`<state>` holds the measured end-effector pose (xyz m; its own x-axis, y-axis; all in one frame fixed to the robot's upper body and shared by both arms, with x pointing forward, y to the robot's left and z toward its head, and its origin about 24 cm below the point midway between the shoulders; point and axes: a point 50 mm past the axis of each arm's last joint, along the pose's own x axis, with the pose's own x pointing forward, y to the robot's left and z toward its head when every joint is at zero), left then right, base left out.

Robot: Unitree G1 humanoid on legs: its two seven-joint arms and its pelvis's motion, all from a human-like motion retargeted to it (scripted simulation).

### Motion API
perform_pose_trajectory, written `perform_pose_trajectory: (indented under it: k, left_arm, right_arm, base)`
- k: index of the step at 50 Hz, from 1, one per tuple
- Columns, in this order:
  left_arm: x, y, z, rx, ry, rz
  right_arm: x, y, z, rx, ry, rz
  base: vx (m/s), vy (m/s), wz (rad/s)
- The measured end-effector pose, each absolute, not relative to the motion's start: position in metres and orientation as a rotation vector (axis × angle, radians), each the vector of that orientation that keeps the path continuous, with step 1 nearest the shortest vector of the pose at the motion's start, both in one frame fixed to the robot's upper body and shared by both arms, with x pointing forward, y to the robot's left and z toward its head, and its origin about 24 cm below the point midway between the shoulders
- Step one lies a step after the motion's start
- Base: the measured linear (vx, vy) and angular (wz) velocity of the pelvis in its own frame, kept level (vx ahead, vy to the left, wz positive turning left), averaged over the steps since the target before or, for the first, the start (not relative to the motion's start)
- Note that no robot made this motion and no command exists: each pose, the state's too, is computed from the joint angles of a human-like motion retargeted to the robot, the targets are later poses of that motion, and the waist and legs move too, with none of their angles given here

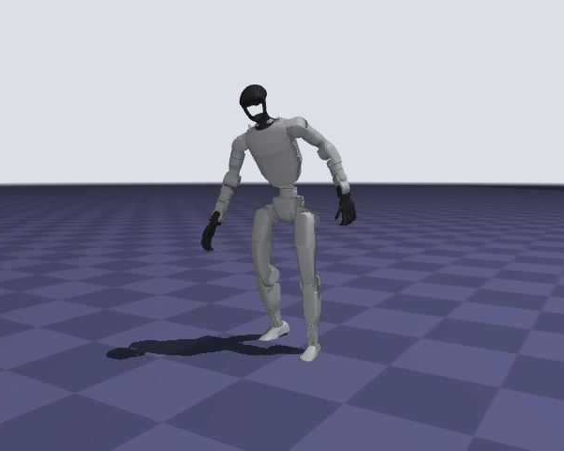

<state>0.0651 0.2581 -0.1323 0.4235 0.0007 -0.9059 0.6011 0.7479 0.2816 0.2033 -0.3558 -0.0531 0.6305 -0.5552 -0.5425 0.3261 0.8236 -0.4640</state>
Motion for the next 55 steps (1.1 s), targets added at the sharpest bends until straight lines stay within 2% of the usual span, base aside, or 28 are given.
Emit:
perform_pose_trajectory:
  k: [3,6,11,16,20,28,35,45,50,55]
  left_arm:
    - [0.107,0.275,-0.112,0.797,0.950,-0.358]
    - [0.153,0.289,-0.080,0.844,0.745,-0.159]
    - [0.215,0.291,-0.017,0.610,0.379,0.157]
    - [0.238,0.290,0.028,0.456,0.181,0.173]
    - [0.240,0.284,0.035,0.444,0.151,0.107]
    - [0.160,0.264,-0.056,0.378,0.570,-0.080]
    - [0.084,0.258,-0.109,0.488,0.942,-0.355]
    - [0.025,0.265,-0.138,0.415,1.201,-0.163]
    - [-0.002,0.264,-0.147,0.431,1.329,-0.193]
    - [0.010,0.269,-0.147,0.522,1.318,-0.256]
  right_arm:
    - [0.195,-0.360,-0.054,-0.326,0.733,-0.521]
    - [0.186,-0.372,-0.051,-0.359,0.750,-0.589]
    - [0.181,-0.390,-0.043,-0.401,0.801,-0.640]
    - [0.169,-0.395,-0.046,-0.358,0.835,-0.664]
    - [0.154,-0.401,-0.049,-0.353,0.842,-0.724]
    - [0.159,-0.406,-0.041,-0.470,0.846,-0.700]
    - [0.170,-0.407,-0.033,-0.517,0.807,-0.667]
    - [0.163,-0.415,-0.032,-0.477,0.836,-0.716]
    - [0.152,-0.407,-0.045,-0.408,0.864,-0.693]
    - [0.144,-0.396,-0.059,-0.340,0.882,-0.669]
  base:
    - [0.35,0.07,0.37]
    - [0.35,0.02,0.36]
    - [0.36,-0.04,0.46]
    - [0.46,-0.33,0.53]
    - [0.51,-0.26,0.83]
    - [0.42,-0.13,0.42]
    - [0.28,-0.12,0.33]
    - [0.22,0.00,0.75]
    - [0.34,0.20,0.84]
    - [0.32,0.18,1.02]
